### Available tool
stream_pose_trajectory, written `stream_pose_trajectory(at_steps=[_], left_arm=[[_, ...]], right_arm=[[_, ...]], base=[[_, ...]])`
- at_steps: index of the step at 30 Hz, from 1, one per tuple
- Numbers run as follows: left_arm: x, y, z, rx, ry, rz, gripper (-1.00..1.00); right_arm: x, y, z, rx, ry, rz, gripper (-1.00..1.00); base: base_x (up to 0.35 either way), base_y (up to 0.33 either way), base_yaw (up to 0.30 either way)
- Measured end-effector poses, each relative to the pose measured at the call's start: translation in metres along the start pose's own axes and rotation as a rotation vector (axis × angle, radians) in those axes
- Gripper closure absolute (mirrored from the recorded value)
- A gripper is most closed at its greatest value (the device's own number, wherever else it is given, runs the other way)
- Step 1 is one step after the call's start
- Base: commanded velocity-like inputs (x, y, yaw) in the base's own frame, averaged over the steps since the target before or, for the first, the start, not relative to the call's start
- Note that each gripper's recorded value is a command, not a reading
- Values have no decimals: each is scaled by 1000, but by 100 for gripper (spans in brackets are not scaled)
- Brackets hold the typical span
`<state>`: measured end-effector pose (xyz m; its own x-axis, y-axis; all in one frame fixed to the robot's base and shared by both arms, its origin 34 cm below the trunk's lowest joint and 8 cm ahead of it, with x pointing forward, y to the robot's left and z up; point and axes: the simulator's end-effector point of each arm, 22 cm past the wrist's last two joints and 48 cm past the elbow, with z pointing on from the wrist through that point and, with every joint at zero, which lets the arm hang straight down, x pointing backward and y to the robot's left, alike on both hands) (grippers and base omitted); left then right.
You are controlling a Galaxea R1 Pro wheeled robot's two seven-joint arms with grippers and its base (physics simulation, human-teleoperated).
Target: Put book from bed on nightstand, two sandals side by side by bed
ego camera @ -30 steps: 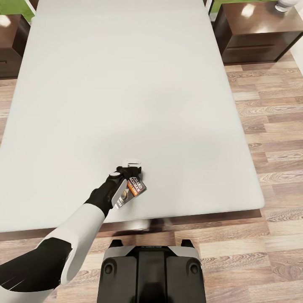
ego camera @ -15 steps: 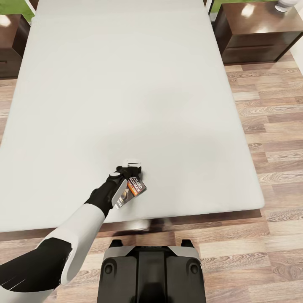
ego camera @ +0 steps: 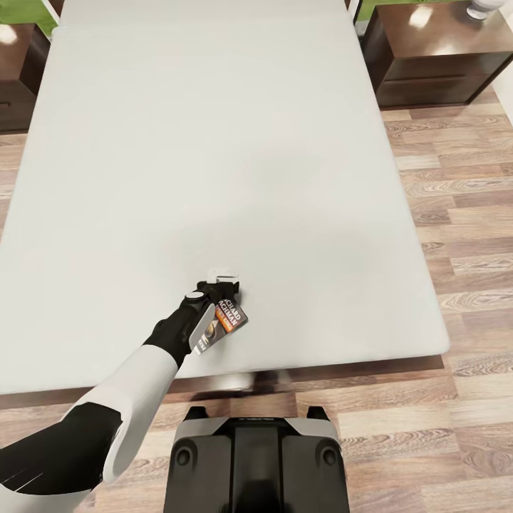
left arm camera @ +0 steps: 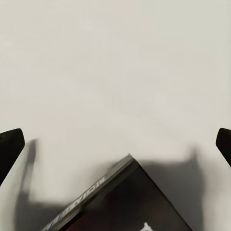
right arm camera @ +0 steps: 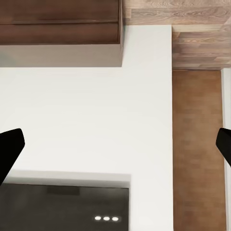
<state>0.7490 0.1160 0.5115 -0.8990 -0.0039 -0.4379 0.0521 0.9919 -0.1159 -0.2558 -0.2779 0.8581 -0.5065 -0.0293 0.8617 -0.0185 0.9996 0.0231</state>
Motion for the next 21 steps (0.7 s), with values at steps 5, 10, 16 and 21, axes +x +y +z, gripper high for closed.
stream_pose_trajectory(at_steps=[5,10,16,21], left_arm=[[0,0,0,0,0,0,-100],[0,0,0,0,0,0,-100],[0,0,0,0,0,0,-100],[0,0,0,0,0,0,-100]], right_arm=[[0,0,0,0,0,0,-100],[0,0,0,0,0,0,-100],[0,0,0,0,0,0,-100],[0,0,0,0,0,0,-100]], base=[[0,0,0],[0,0,0],[0,0,0],[0,0,0]])
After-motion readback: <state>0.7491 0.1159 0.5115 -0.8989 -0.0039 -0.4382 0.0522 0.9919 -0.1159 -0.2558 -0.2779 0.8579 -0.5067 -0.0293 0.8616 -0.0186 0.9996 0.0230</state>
